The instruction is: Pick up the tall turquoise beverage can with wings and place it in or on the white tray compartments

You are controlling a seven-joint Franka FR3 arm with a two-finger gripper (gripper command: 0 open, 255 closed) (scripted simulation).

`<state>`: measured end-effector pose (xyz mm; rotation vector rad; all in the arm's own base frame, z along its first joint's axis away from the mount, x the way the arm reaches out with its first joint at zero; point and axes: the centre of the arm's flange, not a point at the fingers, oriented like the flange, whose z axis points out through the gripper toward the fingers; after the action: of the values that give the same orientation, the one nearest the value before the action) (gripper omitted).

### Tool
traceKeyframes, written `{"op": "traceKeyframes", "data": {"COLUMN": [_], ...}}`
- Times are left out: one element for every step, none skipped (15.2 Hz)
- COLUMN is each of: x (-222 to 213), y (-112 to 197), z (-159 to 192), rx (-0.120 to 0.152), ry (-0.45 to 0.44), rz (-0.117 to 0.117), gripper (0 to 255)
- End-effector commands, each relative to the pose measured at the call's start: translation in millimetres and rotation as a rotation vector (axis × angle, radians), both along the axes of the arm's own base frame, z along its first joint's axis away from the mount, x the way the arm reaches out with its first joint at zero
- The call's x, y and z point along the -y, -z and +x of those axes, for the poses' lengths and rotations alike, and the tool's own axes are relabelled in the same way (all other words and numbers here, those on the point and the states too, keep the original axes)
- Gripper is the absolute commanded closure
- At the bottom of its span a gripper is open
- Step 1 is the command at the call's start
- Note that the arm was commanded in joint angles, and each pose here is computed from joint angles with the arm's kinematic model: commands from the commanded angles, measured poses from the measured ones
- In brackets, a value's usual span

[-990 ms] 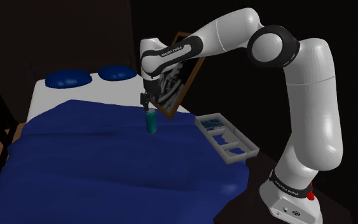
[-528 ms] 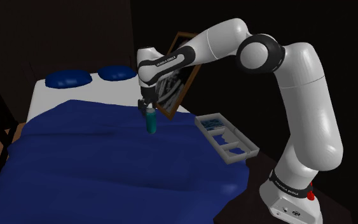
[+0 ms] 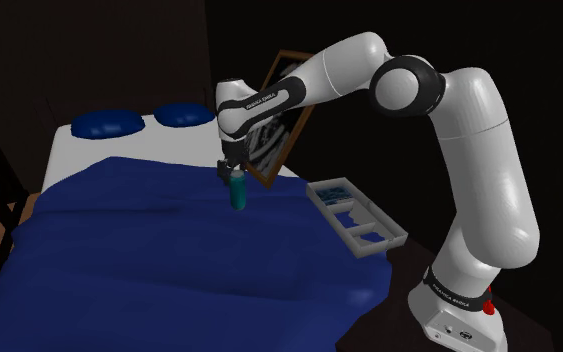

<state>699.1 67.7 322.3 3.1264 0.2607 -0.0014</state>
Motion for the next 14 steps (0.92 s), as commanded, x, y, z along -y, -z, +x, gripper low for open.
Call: {"op": "traceKeyframes", "data": {"x": [0,0,0,0,0,0,0,0,0,0,0,0,0,0], "y": [0,0,0,0,0,0,0,0,0,0,0,-5,-11,-16], "z": [0,0,0,0,0,0,0,1,1,0,0,0,0,0], "rx": [0.0,0.0,0.0,0.0,0.0,0.0,0.0,0.0,0.0,0.0,0.0,0.0,0.0,0.0], "ry": [0.0,0.0,0.0,0.0,0.0,0.0,0.0,0.0,0.0,0.0,0.0,0.0,0.0,0.0], "rz": [0.0,0.0,0.0,0.0,0.0,0.0,0.0,0.0,0.0,0.0,0.0,0.0,0.0,0.0], "gripper": [0,255,255,255,255,255,255,255,255,255,255,255,255,255]}}
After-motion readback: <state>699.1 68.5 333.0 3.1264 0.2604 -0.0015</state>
